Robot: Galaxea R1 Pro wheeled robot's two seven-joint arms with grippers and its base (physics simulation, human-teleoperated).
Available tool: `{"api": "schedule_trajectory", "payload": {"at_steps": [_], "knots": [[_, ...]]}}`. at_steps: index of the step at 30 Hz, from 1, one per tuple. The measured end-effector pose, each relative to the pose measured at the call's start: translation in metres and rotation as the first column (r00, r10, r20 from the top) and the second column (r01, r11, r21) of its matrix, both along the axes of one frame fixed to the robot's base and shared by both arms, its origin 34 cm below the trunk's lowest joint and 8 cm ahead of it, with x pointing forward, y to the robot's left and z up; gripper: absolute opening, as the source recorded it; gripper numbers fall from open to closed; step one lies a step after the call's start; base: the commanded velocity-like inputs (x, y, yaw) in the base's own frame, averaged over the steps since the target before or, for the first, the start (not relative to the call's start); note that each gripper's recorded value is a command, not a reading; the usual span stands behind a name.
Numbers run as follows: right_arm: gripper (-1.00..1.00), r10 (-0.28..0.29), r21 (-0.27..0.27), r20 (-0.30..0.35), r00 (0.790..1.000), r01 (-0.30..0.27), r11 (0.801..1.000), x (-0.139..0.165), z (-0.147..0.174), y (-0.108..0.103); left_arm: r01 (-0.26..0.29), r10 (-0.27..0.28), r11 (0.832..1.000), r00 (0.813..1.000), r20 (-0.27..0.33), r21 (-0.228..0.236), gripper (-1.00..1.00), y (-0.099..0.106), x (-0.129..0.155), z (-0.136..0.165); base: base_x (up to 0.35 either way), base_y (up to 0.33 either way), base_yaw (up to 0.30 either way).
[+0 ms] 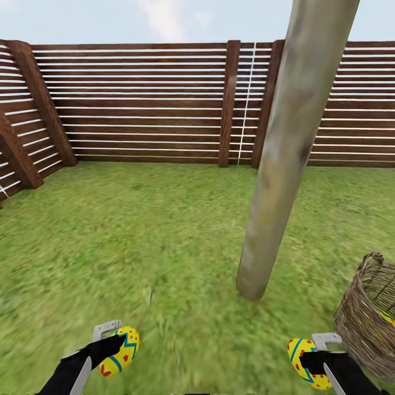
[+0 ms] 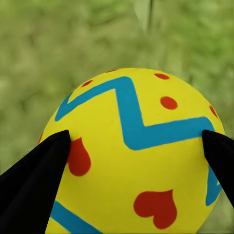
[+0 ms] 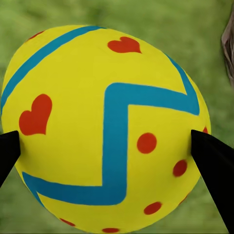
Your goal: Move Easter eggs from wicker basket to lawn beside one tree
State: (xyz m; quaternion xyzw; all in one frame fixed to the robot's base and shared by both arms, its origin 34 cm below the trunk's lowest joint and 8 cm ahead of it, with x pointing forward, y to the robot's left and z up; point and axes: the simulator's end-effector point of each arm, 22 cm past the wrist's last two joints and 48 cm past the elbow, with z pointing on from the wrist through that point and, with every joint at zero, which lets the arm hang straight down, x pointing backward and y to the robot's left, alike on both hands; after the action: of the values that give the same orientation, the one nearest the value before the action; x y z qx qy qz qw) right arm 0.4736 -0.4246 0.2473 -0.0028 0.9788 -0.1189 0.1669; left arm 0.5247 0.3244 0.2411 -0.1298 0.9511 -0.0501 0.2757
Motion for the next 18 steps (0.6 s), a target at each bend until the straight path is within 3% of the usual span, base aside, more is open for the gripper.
{"api": "schedule_trajectory", "payload": {"at_steps": [4,18], "knots": [[-1.0,-0.002,0.002,-0.011,1.0,0.002,1.0,-0.003,-0.006,0.0,0.002,-0.002,1.0,1.0,-0.017,-0.011,-1.0,-0.008,-0.004,-0.009,0.0,0.0,0.0],[-1.0,0.006,0.0,-0.061,0.998,-0.006,1.0,-0.016,-0.028,0.002,0.002,-0.002,1.0,0.997,-0.072,-0.008,-1.0,-0.007,-0.02,-0.034,0.0,0.0,0.0]]}}
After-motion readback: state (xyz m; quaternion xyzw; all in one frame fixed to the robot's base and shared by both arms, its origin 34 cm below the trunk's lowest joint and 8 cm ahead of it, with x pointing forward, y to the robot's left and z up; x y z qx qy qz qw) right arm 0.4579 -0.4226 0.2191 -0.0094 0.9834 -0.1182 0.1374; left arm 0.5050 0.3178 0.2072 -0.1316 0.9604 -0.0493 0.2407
